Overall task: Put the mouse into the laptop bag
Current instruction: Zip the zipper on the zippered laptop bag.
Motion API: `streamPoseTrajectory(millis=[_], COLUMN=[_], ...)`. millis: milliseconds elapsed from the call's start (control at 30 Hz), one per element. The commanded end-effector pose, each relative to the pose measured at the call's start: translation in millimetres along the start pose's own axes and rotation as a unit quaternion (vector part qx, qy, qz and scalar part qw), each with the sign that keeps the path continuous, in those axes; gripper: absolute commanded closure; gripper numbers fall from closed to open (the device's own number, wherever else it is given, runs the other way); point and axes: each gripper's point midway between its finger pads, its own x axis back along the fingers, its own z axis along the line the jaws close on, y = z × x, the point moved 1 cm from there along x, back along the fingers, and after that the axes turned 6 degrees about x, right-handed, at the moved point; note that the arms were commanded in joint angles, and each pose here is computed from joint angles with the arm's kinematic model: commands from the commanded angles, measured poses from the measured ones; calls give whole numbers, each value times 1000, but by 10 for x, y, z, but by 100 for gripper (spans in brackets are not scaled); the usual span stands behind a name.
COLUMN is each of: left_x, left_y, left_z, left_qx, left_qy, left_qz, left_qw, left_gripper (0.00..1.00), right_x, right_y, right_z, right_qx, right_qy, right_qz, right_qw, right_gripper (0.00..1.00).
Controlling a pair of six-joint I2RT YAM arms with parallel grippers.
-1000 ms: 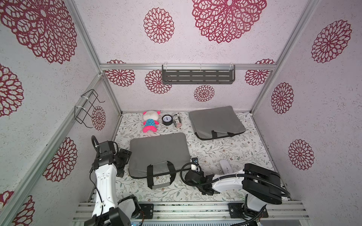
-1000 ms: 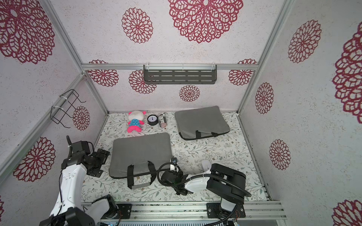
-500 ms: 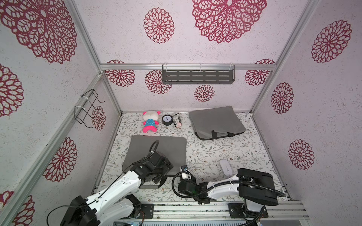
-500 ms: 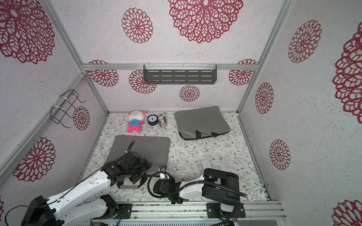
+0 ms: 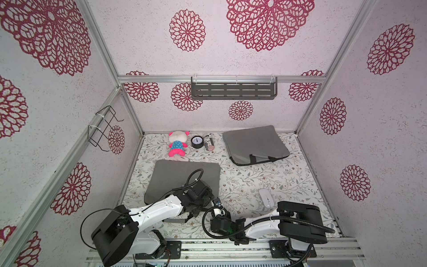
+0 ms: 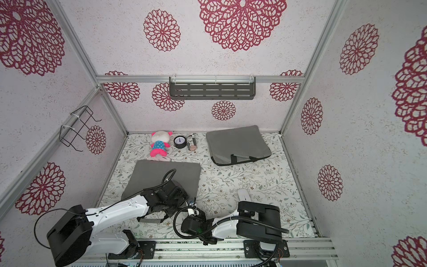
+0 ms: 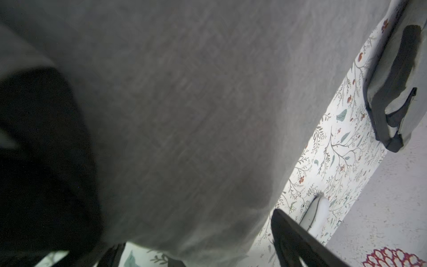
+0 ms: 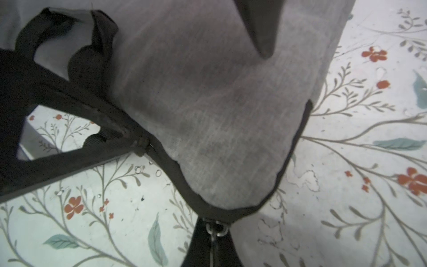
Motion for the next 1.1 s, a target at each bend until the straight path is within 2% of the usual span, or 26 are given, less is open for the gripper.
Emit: streamPoseTrajectory(millis=[0, 167, 267, 333, 433, 567, 633, 667, 967, 1067], left_x=[118, 246, 222, 166, 90, 83, 143, 177, 318, 324], left_y=[43, 24, -21, -63, -45, 41, 103, 120, 222, 231], left_z=[146, 266, 262, 268, 325, 404, 435, 437, 589, 644], left_qx=[46, 76, 70, 64, 68, 85, 90, 91, 109, 115], left_qy=[-32, -95, -96, -84, -64, -65, -67, -69, -95, -102], left_qz=[-29, -47, -39, -33, -42, -63, -77, -80, -86, -82], left_qw=[998, 991, 992, 994, 995, 992, 991, 990, 986, 985], left_gripper=[2, 0, 0, 4, 17, 50, 72, 76, 100, 100], right_x=[47, 43, 36, 55, 101, 116, 121, 120, 72, 32], right_y=[160, 210, 245, 265, 291, 239, 184, 151, -63, -81], right_z=[229, 342, 484, 594, 719, 692, 617, 580, 233, 117], right_qx=[-9, -6, 2, 10, 17, 15, 12, 10, -16, -25], right_qy=[39, 61, 83, 101, 127, 131, 126, 124, 107, 99], right_qz=[-30, -36, -38, -42, -49, -47, -46, -45, -33, -29], right_qw=[999, 997, 996, 994, 991, 990, 991, 991, 994, 994], right_gripper=[100, 100, 100, 100, 100, 100, 100, 100, 100, 100])
